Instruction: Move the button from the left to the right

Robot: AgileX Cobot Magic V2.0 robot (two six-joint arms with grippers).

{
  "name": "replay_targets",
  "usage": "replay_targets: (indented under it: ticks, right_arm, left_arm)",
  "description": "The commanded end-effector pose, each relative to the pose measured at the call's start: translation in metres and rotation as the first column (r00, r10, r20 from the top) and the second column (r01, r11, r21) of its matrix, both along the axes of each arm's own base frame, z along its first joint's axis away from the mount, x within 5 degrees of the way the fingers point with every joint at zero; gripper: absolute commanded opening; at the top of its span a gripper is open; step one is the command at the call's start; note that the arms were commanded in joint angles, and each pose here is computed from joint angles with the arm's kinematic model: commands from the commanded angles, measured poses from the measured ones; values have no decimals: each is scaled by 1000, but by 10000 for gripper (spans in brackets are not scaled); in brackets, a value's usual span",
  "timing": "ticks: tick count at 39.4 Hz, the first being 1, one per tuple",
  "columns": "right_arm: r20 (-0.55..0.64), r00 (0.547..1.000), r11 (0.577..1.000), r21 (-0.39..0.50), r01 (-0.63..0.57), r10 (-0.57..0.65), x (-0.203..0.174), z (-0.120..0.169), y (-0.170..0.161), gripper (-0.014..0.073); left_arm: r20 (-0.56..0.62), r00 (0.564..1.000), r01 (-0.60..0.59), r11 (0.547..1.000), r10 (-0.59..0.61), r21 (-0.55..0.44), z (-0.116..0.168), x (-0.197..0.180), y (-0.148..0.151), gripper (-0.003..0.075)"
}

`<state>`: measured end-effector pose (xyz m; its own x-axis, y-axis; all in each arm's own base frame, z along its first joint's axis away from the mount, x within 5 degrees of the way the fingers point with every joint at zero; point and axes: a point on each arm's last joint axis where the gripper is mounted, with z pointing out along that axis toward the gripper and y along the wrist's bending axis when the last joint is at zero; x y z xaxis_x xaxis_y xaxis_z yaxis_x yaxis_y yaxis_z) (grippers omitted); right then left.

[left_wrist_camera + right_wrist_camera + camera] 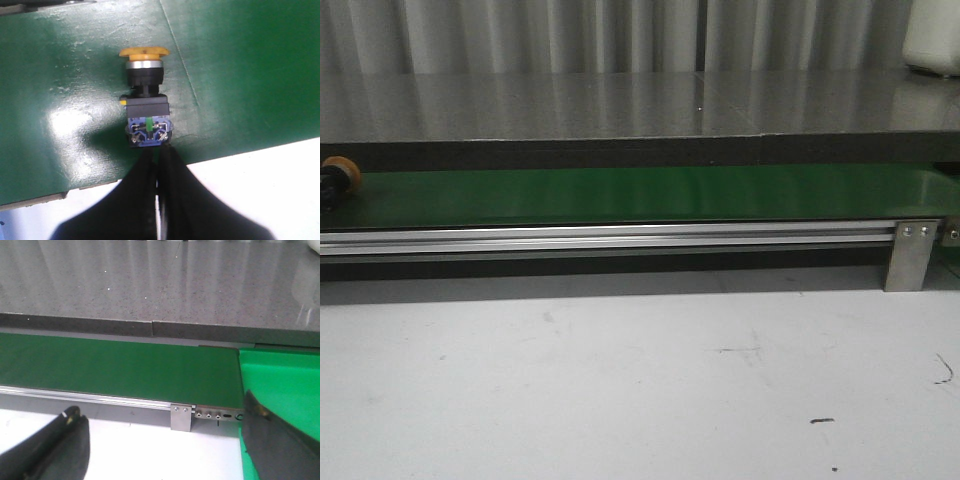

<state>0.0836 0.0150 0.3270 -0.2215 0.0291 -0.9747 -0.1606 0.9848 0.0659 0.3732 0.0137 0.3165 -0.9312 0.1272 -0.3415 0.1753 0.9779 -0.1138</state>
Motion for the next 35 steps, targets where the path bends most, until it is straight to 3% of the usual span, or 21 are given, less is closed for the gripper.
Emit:
replay_targets:
  ticks: [1,10,15,26,35]
  right_arm:
    - [110,994,1000,17,4,-5,2,19,0,633]
    - [110,994,1000,17,4,-5,2,19,0,633]
    - [110,994,1000,17,4,-5,2,19,0,633]
    - [110,994,1000,17,4,-5,2,19,0,633]
    - [110,994,1000,17,4,-5,2,19,0,633]
  left_arm:
    - [127,992,21,1000,-20,-6,40,-21,-12,-21]
    - [318,948,-22,1000,19,6,49,-70,-17,-21]
    - [493,868,-71,997,66,-8,49,-110,-16,-21]
    - [673,732,-125,992,106,-20,14,-203,-16,-21]
    - [824,555,-145,989,117,-42,-8,-270,-16,-21]
